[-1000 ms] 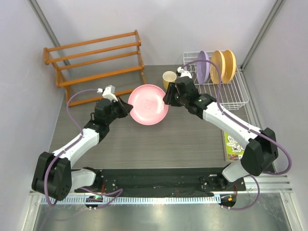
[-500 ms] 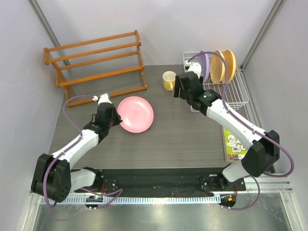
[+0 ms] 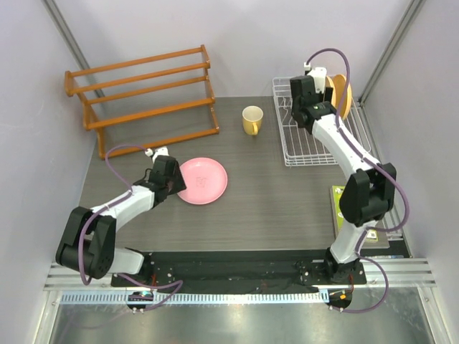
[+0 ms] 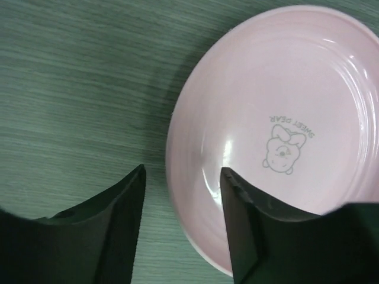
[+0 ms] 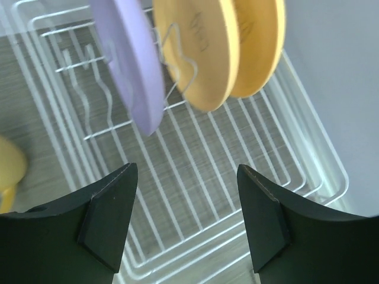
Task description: Unload the plates from the dish rack
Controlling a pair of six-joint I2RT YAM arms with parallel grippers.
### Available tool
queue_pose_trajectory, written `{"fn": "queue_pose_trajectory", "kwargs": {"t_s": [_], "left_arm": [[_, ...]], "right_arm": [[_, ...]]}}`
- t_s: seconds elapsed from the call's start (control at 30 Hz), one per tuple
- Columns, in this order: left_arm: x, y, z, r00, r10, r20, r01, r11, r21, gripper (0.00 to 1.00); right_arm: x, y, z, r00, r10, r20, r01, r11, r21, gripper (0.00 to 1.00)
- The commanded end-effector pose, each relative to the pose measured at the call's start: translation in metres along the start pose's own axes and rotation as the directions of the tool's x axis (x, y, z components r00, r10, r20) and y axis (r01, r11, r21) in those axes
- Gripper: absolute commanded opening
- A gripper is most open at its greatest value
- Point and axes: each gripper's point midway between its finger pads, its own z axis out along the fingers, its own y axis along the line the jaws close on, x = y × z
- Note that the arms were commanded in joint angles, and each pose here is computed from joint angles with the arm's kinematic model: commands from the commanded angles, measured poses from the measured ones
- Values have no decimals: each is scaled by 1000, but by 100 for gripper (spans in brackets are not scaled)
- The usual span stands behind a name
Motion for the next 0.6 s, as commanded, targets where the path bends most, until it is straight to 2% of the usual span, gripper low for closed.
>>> {"fn": "queue_pose_trajectory", "kwargs": {"t_s": [0.0, 0.07, 0.1, 0.23, 0.5, 0.57], "left_arm": [[-7, 10, -14, 999, 18, 34, -17, 999, -38, 64], [-14, 11, -19, 998, 15, 62, -12, 999, -42, 79], [-18, 10, -23, 997, 14, 78, -11, 999, -39, 79], [-40, 5, -38, 990, 20, 137, -17, 1000, -23, 81], [-45, -4, -40, 989, 11, 146, -13, 1000, 13, 82], [-44, -3, -38, 990, 14, 142, -15, 1000, 8, 82]], "right_arm": [[-32, -7, 24, 996, -54, 67, 46, 993, 110, 73], [-45, -6, 33, 993, -69, 92, 57, 990, 128, 72], [-37, 2, 47, 993, -93, 75, 82, 987, 138, 72], [-49, 10, 67, 987, -125, 97, 106, 977, 183, 70], [-50, 15, 94, 970, -227, 93, 191, 936, 294, 62], [-49, 16, 98, 967, -237, 92, 201, 933, 299, 50]]}}
